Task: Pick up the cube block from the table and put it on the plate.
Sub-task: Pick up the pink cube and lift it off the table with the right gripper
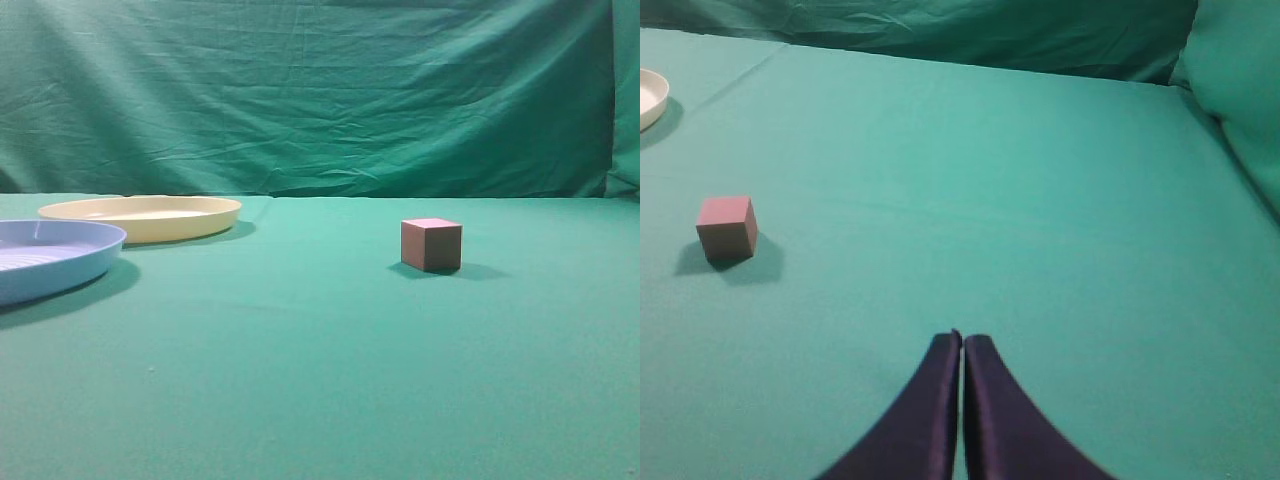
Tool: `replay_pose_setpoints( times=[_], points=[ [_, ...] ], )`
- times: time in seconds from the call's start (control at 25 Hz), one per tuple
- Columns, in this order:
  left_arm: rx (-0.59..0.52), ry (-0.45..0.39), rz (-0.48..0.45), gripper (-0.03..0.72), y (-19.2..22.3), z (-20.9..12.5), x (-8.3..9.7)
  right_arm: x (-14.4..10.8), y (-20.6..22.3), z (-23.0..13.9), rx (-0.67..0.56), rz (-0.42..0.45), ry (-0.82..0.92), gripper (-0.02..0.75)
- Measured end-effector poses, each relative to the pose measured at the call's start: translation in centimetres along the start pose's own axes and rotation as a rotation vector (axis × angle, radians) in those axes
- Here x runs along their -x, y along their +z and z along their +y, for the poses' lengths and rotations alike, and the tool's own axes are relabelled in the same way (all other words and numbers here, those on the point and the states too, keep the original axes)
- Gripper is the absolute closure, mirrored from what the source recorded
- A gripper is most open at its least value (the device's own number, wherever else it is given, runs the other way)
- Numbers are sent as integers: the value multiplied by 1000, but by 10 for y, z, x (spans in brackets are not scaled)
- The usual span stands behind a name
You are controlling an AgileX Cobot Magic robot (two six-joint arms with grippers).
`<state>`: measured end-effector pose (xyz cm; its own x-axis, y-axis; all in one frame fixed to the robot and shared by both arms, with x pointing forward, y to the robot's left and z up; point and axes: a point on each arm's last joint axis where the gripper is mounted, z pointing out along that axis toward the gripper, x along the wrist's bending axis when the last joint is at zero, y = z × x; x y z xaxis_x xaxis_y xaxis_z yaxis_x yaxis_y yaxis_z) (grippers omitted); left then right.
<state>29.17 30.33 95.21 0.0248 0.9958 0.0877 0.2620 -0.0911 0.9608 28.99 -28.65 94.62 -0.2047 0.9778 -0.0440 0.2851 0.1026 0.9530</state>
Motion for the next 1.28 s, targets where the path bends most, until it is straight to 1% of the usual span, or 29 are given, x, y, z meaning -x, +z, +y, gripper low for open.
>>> replay_pose_setpoints(
  times=[0.88, 0.92, 1.0, 1.12, 1.16, 1.28],
  points=[
    [0, 0, 0, 688, 0, 0, 0, 0, 0, 0, 4, -1, 0, 738],
    [0, 0, 0, 688, 0, 0, 0, 0, 0, 1, 16, -3, 0, 738],
    [0, 0, 0, 688, 0, 0, 0, 1, 0, 8, 83, -8, 26, 738],
    [0, 0, 0, 688, 0, 0, 0, 3, -3, 23, 257, -15, 155, 738],
    [0, 0, 0, 688, 0, 0, 0, 4, -4, 26, 288, -16, 186, 738],
    [0, 0, 0, 688, 0, 0, 0, 3, -7, 32, 289, 1, 208, 738]
  ],
)
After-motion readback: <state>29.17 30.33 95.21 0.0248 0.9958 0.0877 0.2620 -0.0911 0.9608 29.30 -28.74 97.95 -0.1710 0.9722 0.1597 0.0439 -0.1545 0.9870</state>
